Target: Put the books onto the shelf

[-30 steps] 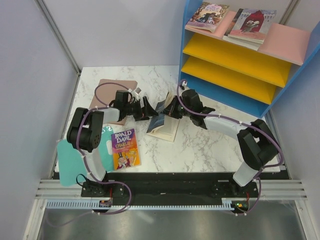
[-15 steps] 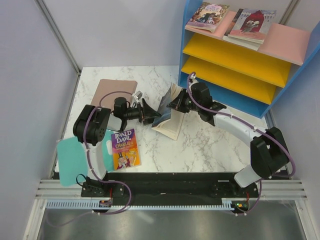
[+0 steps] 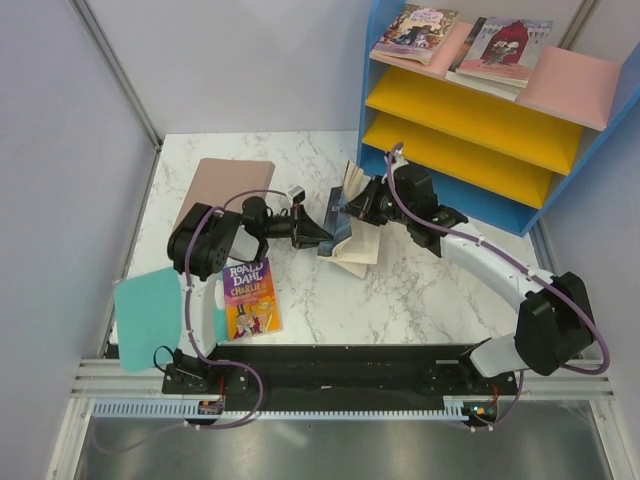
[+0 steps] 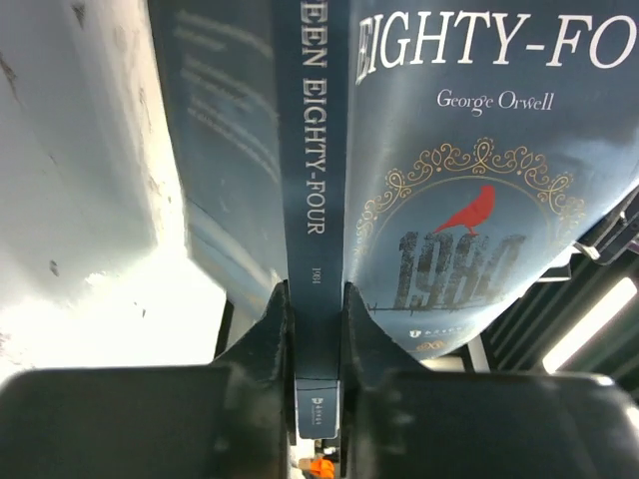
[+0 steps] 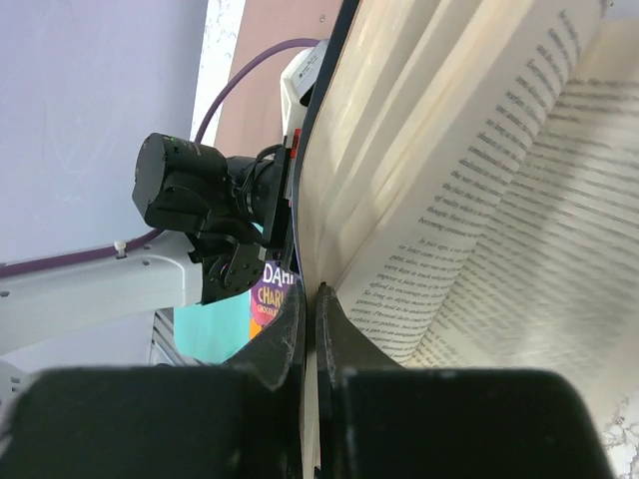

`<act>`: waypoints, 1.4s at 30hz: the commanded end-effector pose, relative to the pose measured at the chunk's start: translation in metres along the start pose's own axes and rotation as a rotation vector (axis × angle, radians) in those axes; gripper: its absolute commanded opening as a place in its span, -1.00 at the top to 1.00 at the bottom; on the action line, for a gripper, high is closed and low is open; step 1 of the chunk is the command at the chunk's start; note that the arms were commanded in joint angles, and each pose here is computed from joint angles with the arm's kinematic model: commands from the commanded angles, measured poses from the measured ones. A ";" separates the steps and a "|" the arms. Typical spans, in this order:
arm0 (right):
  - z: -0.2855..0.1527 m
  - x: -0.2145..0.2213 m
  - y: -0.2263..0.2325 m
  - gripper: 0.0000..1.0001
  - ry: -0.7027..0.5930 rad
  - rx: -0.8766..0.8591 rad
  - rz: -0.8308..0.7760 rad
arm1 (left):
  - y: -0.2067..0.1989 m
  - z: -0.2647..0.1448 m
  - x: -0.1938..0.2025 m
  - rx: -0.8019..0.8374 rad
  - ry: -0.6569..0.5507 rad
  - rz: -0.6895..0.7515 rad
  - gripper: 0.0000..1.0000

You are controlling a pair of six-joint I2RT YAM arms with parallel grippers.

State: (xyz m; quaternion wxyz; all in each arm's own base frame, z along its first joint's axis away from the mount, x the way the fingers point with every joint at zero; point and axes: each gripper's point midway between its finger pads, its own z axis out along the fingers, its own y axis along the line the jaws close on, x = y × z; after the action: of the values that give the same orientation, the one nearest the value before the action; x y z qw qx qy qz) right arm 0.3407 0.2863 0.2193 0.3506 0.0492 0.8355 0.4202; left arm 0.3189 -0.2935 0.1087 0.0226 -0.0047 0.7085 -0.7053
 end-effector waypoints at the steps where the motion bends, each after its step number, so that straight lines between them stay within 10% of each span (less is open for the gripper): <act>1: -0.022 -0.030 0.054 1.00 -0.123 -0.195 -0.035 | -0.034 0.005 0.019 0.118 0.066 0.291 0.96; 8: -0.026 0.005 0.005 0.75 -0.058 -0.062 -0.012 | -0.036 0.001 0.025 0.101 0.050 0.323 0.96; 16: -0.063 0.029 -0.066 -0.54 -0.105 0.069 0.042 | -0.066 0.002 0.019 0.017 0.027 0.410 0.96; 20: -0.077 0.024 -0.070 -0.83 -0.163 0.069 0.038 | -0.103 0.002 0.019 0.056 0.025 0.472 0.96; 42: -0.097 0.026 0.004 -0.96 -0.240 -0.402 0.114 | -0.194 0.008 0.052 0.312 0.100 0.573 0.96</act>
State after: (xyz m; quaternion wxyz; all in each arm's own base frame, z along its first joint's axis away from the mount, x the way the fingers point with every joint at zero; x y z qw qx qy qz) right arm 0.2678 0.2256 0.2029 0.4014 0.1044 0.7369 0.5338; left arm 0.2838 -0.3054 0.2462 0.0543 0.0858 0.6627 -0.7420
